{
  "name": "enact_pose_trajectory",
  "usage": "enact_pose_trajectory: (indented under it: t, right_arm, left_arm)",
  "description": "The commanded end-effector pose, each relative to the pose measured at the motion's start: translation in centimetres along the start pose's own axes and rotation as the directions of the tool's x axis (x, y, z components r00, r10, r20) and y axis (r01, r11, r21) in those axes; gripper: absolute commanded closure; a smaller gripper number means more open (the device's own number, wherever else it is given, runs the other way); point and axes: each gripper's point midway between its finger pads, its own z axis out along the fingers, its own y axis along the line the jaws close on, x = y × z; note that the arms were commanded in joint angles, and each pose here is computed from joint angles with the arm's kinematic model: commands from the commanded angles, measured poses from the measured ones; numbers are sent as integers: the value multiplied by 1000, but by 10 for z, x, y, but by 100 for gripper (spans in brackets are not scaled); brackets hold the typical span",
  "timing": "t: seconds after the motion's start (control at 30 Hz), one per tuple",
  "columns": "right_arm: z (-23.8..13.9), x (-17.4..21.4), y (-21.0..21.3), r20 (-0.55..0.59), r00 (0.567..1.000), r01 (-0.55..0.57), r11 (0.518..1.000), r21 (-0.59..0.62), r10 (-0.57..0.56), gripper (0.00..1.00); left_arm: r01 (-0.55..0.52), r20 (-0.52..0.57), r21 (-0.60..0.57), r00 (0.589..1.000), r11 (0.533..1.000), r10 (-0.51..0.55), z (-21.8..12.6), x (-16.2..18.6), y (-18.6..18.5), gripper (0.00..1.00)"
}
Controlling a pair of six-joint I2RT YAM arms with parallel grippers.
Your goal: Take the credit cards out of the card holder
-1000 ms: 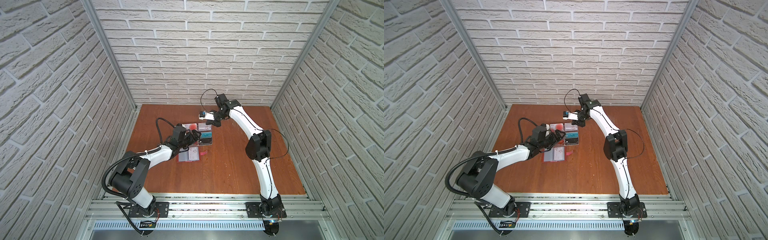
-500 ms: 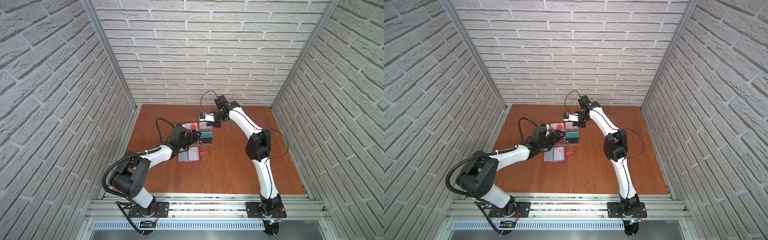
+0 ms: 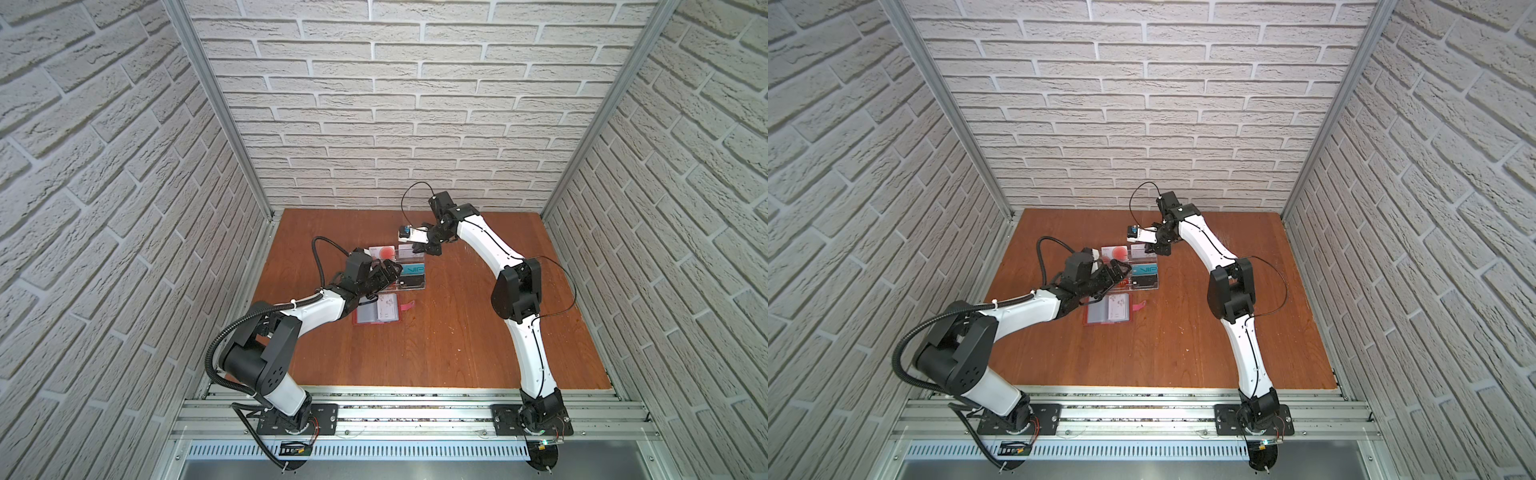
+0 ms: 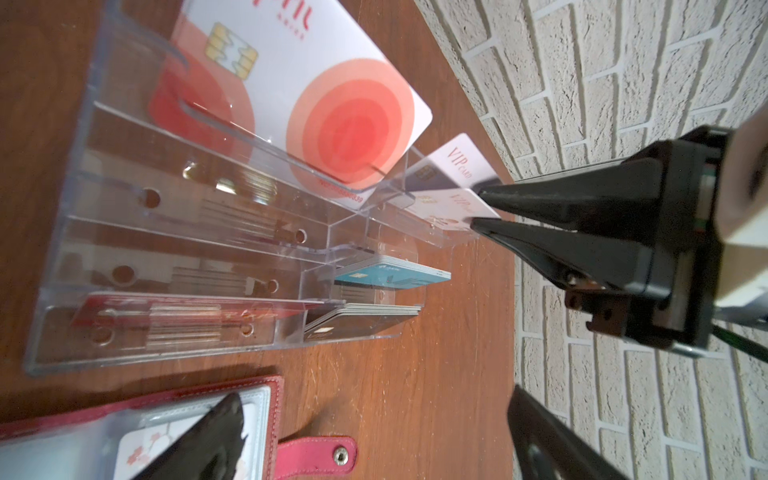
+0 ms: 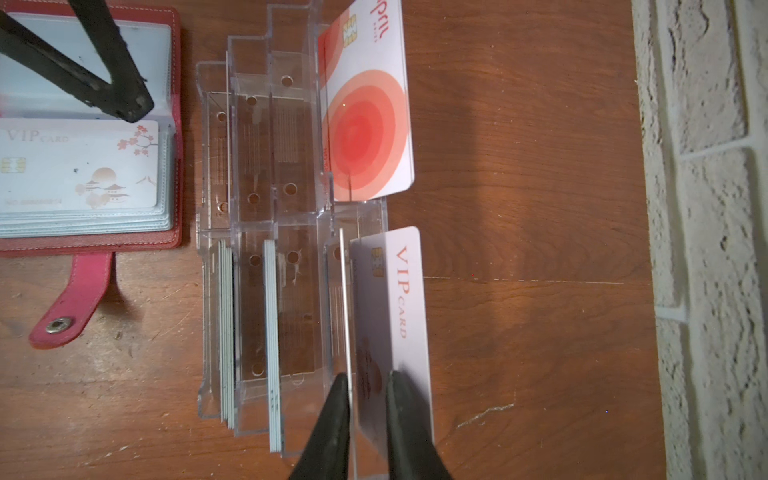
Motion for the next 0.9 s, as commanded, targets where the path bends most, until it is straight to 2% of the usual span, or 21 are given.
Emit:
enact_pose_trajectory:
  t: [0.0, 0.13, 0.2, 0.4, 0.43, 0.47, 0.5, 0.53, 0.57, 0.67, 0.73, 0.8, 0.87]
  right_arm:
    - [-38, -25, -12, 74, 997, 3, 997, 82, -9, 79]
    - [-50, -35, -13, 115, 993, -4, 995, 95, -7, 78]
    - [-58, -39, -13, 138, 990, -8, 994, 110, -7, 72]
    - [-84, -52, -23, 222, 975, -67, 979, 192, 23, 69]
    - [-89, -54, -25, 239, 970, -86, 975, 207, 34, 64]
    - [-92, -55, -27, 251, 967, -103, 970, 219, 46, 58]
    - [-98, -57, -30, 267, 962, -128, 963, 238, 62, 47]
    - [-103, -57, -31, 282, 956, -154, 956, 251, 80, 29]
    - [-106, -57, -32, 293, 951, -176, 948, 264, 95, 3]
    - [-124, -56, -43, 339, 928, -279, 894, 350, 156, 0]
    - [-134, -50, -51, 369, 905, -361, 839, 407, 211, 0]
    - [-142, -38, -59, 426, 849, -496, 749, 439, 313, 0]
    - [-152, -25, -65, 494, 769, -626, 636, 451, 406, 0]
  left_arm:
    - [-5, 17, 23, 1000, 1000, 5, 2, -3, -1, 2]
    - [-4, 19, 26, 1000, 1000, 4, 1, -3, -1, 2]
    - [-6, 20, 27, 1000, 1000, 5, 0, -3, -1, 2]
    - [-5, 18, 26, 1000, 1000, 5, -1, -1, -2, 2]
    - [-6, 18, 24, 1000, 1000, 5, -1, 0, -1, 2]
    - [-7, 20, 25, 1000, 1000, 7, -2, 0, -2, 2]
    - [-9, 20, 22, 1000, 1000, 9, -2, 0, -1, 2]
    - [-9, 22, 22, 1000, 1000, 9, -2, 0, -2, 2]
    - [-9, 22, 24, 1000, 1000, 8, -2, 1, -2, 2]
    - [-12, 23, 25, 1000, 1000, 12, -4, 2, -5, 2]
    - [-19, 25, 27, 1000, 999, 19, -6, 4, -8, 2]
    - [-28, 32, 27, 999, 999, 27, -9, 3, -10, 2]
    - [-39, 37, 29, 999, 999, 38, -12, 2, -13, 2]
